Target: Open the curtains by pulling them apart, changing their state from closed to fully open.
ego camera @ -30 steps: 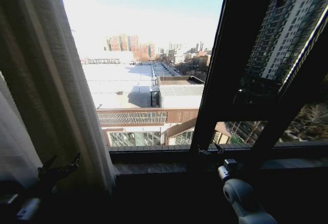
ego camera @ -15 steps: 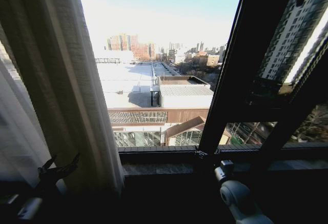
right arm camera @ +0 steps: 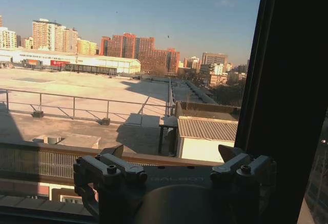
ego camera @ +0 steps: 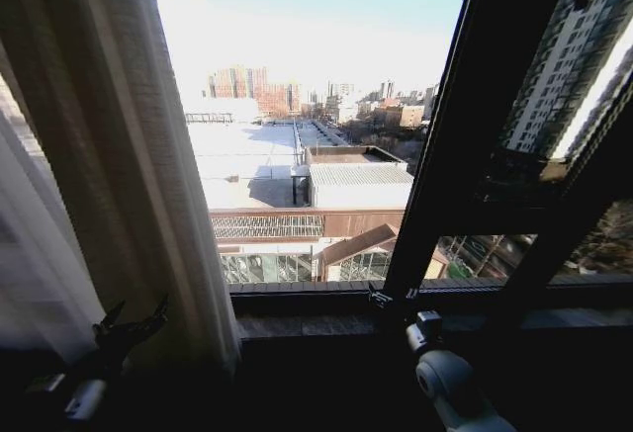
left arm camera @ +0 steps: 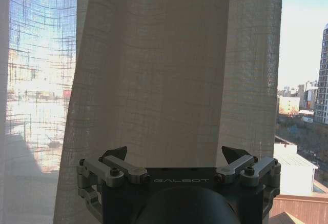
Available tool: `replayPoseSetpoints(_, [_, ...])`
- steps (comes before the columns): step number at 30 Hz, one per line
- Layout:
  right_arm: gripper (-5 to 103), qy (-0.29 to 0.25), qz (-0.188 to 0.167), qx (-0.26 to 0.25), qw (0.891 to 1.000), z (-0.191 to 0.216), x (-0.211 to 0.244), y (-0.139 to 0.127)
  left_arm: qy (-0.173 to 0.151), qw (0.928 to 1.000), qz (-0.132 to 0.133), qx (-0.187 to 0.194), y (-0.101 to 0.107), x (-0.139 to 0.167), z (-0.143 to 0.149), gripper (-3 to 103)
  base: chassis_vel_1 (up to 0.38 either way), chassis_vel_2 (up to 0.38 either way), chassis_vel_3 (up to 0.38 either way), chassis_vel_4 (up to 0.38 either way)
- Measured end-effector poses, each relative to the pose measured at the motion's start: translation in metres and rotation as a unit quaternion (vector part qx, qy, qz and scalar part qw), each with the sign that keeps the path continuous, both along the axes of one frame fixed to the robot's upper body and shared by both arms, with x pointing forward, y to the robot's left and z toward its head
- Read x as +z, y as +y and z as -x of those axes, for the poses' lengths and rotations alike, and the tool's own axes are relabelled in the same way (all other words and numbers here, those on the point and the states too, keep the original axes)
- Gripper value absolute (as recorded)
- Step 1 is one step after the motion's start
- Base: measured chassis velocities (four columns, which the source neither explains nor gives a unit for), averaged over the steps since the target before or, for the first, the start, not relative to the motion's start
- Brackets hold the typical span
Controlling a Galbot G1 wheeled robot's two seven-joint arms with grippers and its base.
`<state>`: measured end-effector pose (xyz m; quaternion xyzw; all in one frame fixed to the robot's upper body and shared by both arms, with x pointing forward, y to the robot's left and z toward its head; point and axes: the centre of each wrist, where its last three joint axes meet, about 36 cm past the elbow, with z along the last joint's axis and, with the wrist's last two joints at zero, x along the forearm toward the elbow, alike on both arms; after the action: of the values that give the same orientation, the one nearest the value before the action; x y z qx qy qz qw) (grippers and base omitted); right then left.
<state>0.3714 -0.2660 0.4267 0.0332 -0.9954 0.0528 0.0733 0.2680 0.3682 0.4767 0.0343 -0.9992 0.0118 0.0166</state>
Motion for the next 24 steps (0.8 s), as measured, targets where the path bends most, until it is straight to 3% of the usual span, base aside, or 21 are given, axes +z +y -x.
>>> replayPoseSetpoints(7, [100,-0.002,0.004,0.001,1.000,0.004,-0.002,0.005,-0.002,0.9996,0.006,-0.026,-0.020,-0.004,-0.024,100,0.000,0.000,0.000,0.000])
replayPoseSetpoints(17, [100,-0.010,0.012,-0.004,1.000,0.012,0.001,0.001,0.001,0.9999,0.007,-0.010,-0.027,-0.020,-0.072,100,0.000,0.000,0.000,0.000])
replayPoseSetpoints(23, [100,-0.014,0.013,-0.010,1.000,0.014,0.002,0.002,0.006,0.9997,0.007,-0.024,-0.040,-0.024,-0.089,101,0.000,0.000,0.000,0.000])
replayPoseSetpoints(24, [100,-0.015,0.013,-0.011,1.000,0.014,0.002,0.003,0.008,0.9996,0.007,-0.026,-0.043,-0.026,-0.090,97,0.000,0.000,0.000,0.000])
